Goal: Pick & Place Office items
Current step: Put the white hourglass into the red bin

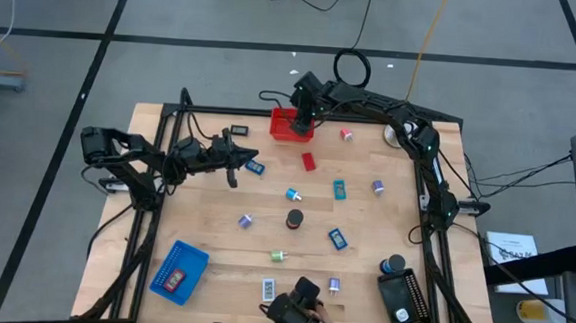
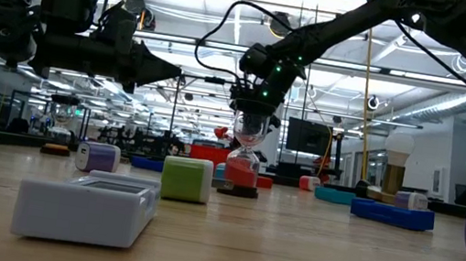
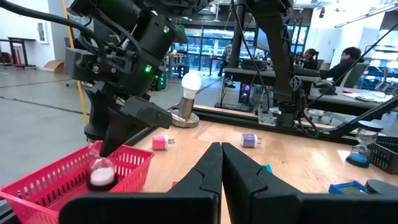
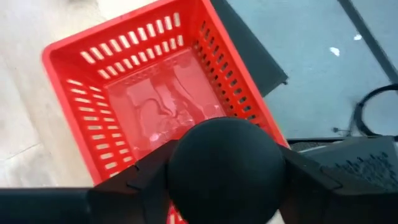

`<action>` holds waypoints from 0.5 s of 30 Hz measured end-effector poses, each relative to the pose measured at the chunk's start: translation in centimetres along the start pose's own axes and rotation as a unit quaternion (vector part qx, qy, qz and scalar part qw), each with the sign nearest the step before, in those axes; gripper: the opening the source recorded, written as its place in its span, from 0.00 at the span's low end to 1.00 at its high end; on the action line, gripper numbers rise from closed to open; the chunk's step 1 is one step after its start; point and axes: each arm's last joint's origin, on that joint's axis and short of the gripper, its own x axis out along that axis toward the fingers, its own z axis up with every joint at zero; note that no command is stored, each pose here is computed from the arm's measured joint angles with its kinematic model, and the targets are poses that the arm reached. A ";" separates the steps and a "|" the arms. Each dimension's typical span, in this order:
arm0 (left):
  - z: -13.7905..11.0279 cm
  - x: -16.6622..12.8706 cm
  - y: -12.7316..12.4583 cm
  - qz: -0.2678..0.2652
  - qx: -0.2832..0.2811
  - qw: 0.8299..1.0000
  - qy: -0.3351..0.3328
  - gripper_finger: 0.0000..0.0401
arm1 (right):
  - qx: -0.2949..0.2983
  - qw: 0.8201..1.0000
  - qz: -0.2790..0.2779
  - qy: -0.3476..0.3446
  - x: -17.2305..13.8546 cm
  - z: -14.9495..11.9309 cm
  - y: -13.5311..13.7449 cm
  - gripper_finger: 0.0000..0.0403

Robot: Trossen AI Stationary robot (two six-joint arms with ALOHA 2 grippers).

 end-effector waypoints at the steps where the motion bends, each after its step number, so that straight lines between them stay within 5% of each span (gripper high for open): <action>1: 0.0 0.0 0.0 0.000 0.000 1.000 0.000 0.01 | 0.000 1.000 -0.006 0.001 0.0 0.0 0.0 0.58; 10: 0.0 0.0 0.0 0.001 -0.001 1.000 0.000 0.01 | -0.004 1.000 -0.025 -0.007 -0.2 0.2 -0.2 0.66; 15: 0.0 0.0 0.0 0.001 -0.001 1.000 0.001 0.01 | -0.005 0.998 -0.048 -0.038 -2.9 1.1 -0.2 0.66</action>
